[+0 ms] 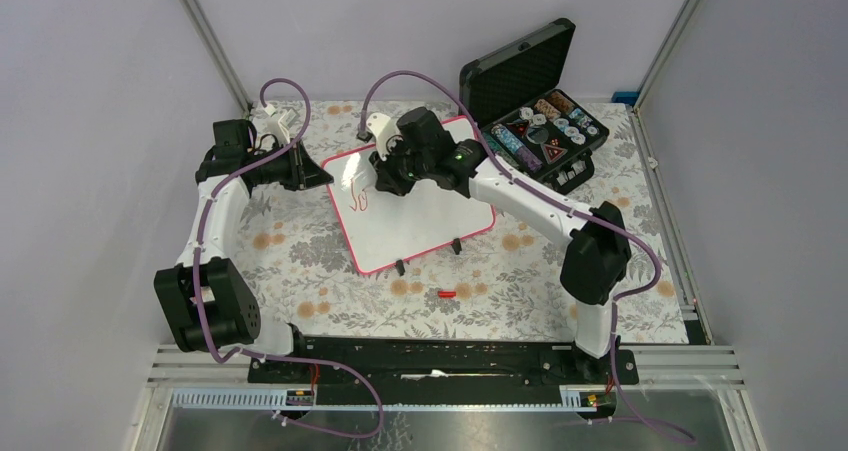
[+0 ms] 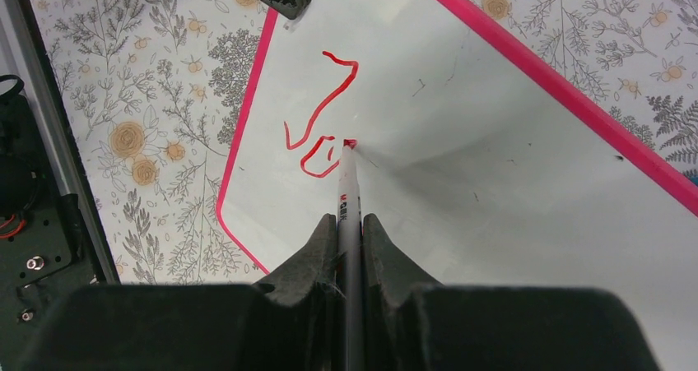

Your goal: Write a sentence on the whiteboard

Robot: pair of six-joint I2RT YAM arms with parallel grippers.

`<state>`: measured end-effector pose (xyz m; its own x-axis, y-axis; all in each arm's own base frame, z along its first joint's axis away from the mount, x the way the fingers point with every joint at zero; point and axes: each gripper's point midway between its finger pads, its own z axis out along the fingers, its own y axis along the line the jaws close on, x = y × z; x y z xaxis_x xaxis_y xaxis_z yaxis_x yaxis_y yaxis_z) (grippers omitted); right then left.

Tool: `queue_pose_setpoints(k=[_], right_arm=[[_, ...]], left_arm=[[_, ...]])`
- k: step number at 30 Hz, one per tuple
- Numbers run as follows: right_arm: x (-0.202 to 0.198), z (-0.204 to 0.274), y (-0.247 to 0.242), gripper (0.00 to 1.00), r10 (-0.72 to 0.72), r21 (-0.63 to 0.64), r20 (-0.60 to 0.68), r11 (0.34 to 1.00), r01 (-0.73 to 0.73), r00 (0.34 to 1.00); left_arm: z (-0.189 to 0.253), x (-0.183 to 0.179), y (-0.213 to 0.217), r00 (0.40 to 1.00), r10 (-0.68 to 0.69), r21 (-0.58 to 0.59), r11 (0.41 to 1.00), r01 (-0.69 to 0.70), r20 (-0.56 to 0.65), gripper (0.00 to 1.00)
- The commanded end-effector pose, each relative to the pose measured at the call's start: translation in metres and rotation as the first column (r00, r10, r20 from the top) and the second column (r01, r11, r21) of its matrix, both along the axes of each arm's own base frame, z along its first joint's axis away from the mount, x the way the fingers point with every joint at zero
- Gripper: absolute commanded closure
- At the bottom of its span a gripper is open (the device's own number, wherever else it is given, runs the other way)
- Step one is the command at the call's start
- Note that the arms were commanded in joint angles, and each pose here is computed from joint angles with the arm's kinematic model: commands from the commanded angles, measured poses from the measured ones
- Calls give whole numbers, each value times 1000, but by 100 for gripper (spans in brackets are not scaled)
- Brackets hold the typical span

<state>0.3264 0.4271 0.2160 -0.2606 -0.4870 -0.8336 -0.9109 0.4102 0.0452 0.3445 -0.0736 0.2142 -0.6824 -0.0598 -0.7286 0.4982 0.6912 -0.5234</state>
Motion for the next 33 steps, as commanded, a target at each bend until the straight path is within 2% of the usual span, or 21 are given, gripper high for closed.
queue_pose_setpoints(k=[1,9,20,33], right_arm=[[2,2,10,100,9,2,28,1000,-9,1000],[-7,1,12,100,31,2,10,1000,-31,999],[-49,29,-11,100,123,85,-47,989,-118,991],[-22,30,-27,100,62,119,-46,991,-56,997]], left_arm=[[12,9,3,993,-16,68,998,8,119,100],[12,9,3,993,-14,70,998,6,119,100],[12,9,4,993,-8,79,997,-1,121,100],[11,7,4,993,-7,81,997,-3,121,100]])
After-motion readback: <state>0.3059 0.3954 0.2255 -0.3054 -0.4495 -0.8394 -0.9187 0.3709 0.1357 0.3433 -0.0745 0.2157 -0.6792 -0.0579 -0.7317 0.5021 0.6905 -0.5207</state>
